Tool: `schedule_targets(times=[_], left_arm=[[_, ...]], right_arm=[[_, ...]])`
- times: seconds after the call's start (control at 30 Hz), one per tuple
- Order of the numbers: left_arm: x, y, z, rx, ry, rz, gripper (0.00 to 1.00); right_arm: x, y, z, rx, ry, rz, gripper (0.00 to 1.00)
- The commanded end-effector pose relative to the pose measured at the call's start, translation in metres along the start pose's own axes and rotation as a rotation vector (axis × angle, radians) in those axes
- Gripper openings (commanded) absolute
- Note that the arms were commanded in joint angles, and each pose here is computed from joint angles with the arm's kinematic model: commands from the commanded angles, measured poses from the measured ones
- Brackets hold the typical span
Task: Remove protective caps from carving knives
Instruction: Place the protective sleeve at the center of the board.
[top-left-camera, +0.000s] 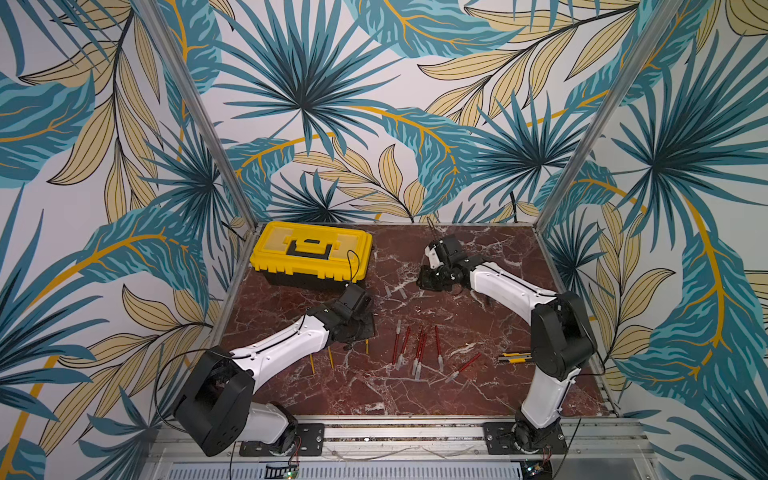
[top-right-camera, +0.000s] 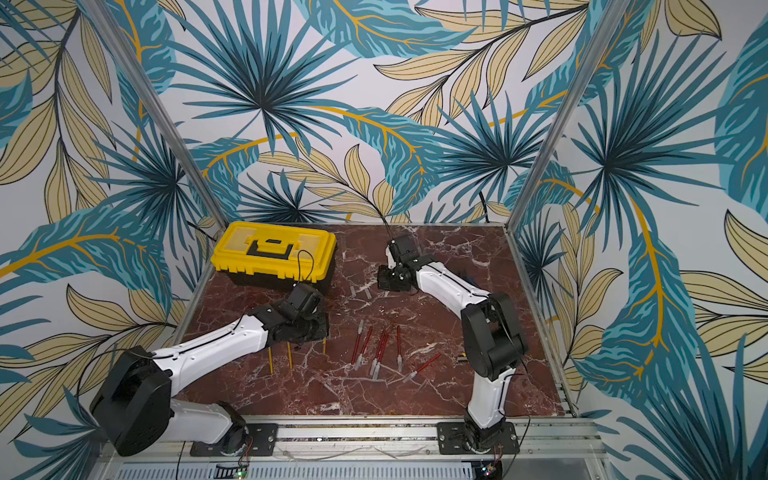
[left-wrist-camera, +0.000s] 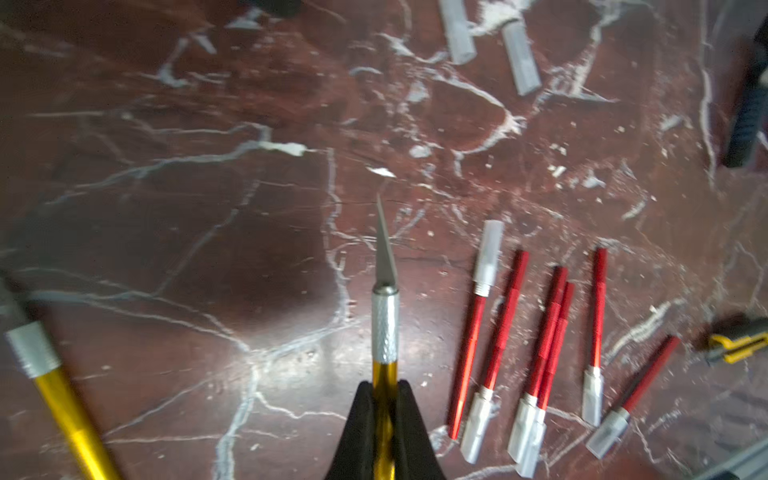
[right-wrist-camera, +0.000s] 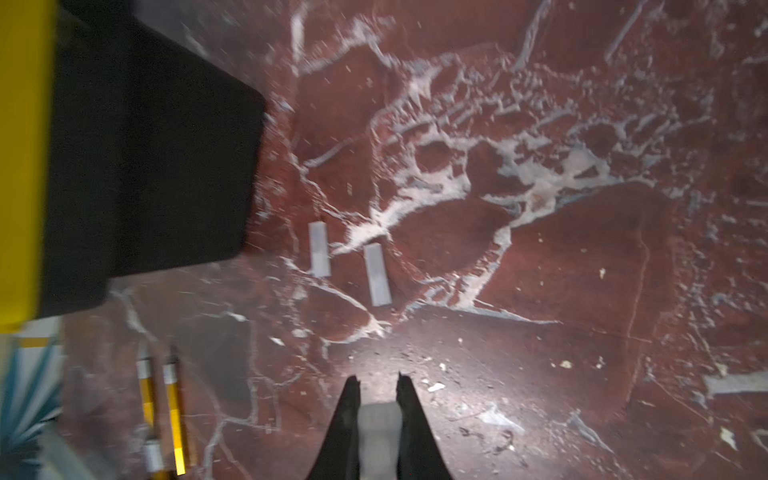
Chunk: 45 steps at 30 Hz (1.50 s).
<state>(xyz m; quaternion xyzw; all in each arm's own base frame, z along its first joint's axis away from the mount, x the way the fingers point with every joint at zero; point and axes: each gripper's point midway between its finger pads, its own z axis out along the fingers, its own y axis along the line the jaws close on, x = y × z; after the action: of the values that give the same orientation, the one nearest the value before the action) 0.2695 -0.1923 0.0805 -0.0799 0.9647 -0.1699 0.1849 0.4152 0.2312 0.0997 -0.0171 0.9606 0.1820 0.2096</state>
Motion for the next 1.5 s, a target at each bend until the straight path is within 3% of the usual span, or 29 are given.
schedule_targets(times=[0.0, 0.2, 0.57, 0.83, 1.03, 1.23, 1.47], left_arm=[[0.002, 0.022, 0.0, -0.062, -0.004, -0.046, 0.0], [0.007, 0.036, 0.014, -0.107, 0.037, -0.063, 0.0], [0.011, 0.058, 0.032, -0.192, 0.075, -0.062, 0.0], [0.009, 0.063, 0.038, -0.201, 0.082, -0.07, 0.0], [0.01, 0.074, 0.041, -0.233, 0.09, -0.074, 0.01], [0.009, 0.092, 0.042, -0.315, 0.071, -0.076, 0.02], [0.015, 0.097, 0.039, -0.321, 0.076, -0.096, 0.04]], right_arm=[[0.016, -0.026, 0.012, 0.218, 0.066, -0.124, 0.0], [0.021, -0.026, 0.035, 0.261, 0.106, -0.15, 0.03], [0.02, -0.026, 0.059, 0.271, 0.135, -0.147, 0.23], [0.02, -0.024, 0.069, 0.258, 0.148, -0.14, 0.26], [0.02, -0.019, 0.068, 0.235, 0.146, -0.133, 0.27], [0.018, -0.015, 0.054, 0.213, 0.116, -0.132, 0.36], [0.018, -0.01, 0.03, 0.175, 0.062, -0.115, 0.41]])
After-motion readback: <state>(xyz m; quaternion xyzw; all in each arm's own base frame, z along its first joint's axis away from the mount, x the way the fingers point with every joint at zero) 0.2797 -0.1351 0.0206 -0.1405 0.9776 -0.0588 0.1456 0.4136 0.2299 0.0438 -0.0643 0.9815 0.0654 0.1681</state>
